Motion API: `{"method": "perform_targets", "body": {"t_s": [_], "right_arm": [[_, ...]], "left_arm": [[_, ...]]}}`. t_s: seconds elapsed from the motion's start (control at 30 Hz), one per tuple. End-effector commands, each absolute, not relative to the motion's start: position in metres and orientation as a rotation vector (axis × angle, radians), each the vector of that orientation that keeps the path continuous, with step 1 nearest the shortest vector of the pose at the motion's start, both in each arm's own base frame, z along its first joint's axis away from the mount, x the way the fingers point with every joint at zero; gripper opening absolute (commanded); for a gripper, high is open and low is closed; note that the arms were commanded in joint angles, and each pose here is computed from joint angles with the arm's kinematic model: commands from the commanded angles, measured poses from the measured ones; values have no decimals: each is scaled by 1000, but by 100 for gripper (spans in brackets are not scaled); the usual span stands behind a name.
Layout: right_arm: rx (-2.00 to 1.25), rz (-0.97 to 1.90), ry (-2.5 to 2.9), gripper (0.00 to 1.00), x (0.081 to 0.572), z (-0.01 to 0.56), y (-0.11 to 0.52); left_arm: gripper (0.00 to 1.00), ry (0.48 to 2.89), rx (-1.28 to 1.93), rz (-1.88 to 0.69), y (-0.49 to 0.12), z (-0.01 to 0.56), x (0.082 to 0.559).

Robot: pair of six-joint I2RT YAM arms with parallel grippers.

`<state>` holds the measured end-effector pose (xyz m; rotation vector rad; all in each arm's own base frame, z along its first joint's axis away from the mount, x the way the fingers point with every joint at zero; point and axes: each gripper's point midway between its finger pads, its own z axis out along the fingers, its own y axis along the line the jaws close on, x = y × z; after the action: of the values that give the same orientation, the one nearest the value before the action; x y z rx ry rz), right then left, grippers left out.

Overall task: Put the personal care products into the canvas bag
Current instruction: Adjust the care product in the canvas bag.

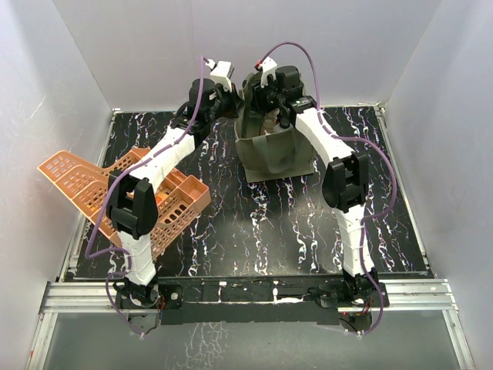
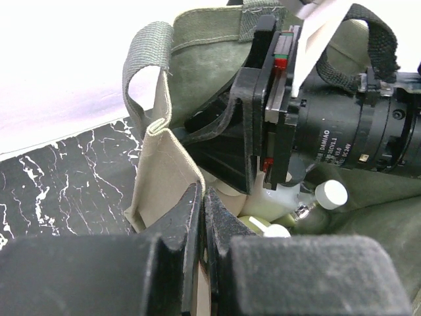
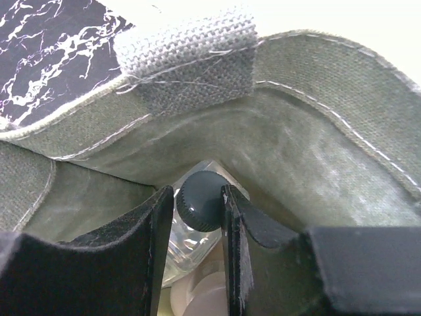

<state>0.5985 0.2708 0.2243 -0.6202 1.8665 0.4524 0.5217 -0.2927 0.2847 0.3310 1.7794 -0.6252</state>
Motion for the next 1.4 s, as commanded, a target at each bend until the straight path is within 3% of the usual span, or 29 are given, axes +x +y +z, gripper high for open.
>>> {"method": "perform_targets", "body": {"t_s": [0.0, 0.77, 0.97, 1.37], "right_arm": [[-664, 487, 1936, 35, 580, 221, 277], [-1044, 596, 1984, 22, 516, 188, 299], [-1093, 662, 1993, 21, 501, 185, 303], [-1142, 781, 2050, 18, 471, 173, 311]], "left_arm": [[0, 1485, 436, -693, -296, 393, 486], [0, 1461, 387, -635, -285, 404, 491], [0, 1498, 224, -520, -261, 404, 511], [0, 1500, 223, -531, -264, 401, 515]]}}
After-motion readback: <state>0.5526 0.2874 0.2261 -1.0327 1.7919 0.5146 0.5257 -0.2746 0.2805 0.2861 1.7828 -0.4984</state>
